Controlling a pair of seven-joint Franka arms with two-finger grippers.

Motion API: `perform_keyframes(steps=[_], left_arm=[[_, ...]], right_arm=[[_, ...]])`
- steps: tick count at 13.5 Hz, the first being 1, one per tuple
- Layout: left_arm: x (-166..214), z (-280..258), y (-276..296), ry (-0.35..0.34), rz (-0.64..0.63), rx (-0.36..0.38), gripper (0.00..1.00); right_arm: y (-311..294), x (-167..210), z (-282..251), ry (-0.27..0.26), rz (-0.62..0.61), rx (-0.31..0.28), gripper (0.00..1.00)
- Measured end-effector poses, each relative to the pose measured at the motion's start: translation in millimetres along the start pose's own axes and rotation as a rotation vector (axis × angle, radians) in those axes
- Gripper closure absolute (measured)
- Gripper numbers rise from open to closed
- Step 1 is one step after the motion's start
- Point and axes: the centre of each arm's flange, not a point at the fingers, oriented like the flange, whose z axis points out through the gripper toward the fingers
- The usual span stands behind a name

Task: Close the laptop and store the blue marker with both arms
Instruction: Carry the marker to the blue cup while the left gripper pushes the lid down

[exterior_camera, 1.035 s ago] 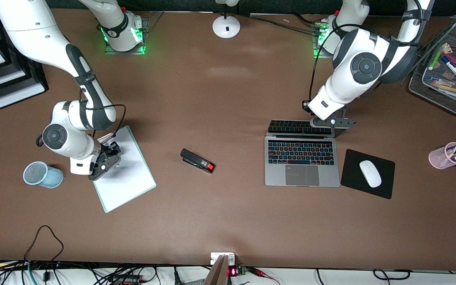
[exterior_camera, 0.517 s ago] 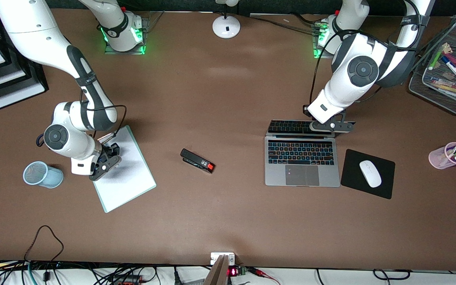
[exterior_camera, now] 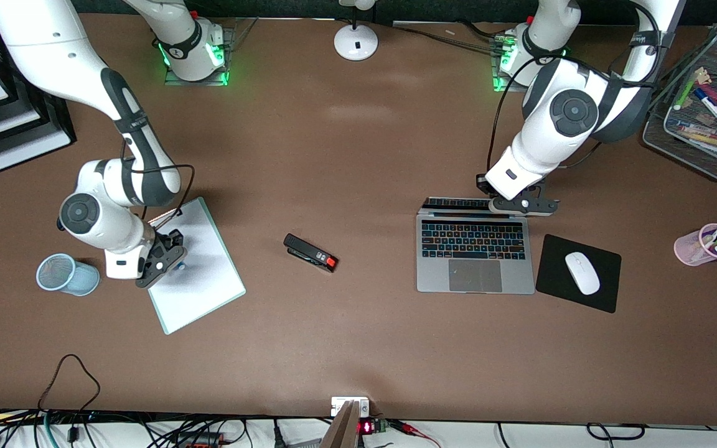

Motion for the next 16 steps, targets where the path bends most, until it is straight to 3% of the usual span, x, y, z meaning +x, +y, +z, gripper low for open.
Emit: perform_keyframes(steps=[3,6,9,11,13,16], left_arm=[[8,6,-1,0.041,-0.002,-0.018,0.99],[16,15,-3,0.08,0.031,0.005,0.99],[29,22,-10,0.098,0.022,-0.005,0.99],[44,24,-16,0.114,0.019,-0.01,0.99],[58,31,-20,0.13,0.045,0.019,0.99],[73,45,-24,0.154,0.045,0.004,0.99]], right_arm=[[11,11,-64,-0.023,-0.028,0.019,0.82],[26,14,-130,0.002,-0.12,0.058,0.82],[49,-7,-166,0.027,-0.211,0.063,0.82],[60,-22,-182,0.086,-0.263,0.097,0.82],[76,-43,-196,0.183,-0.329,0.129,0.82],[109,-83,-204,0.3,-0.424,0.142,0.82]])
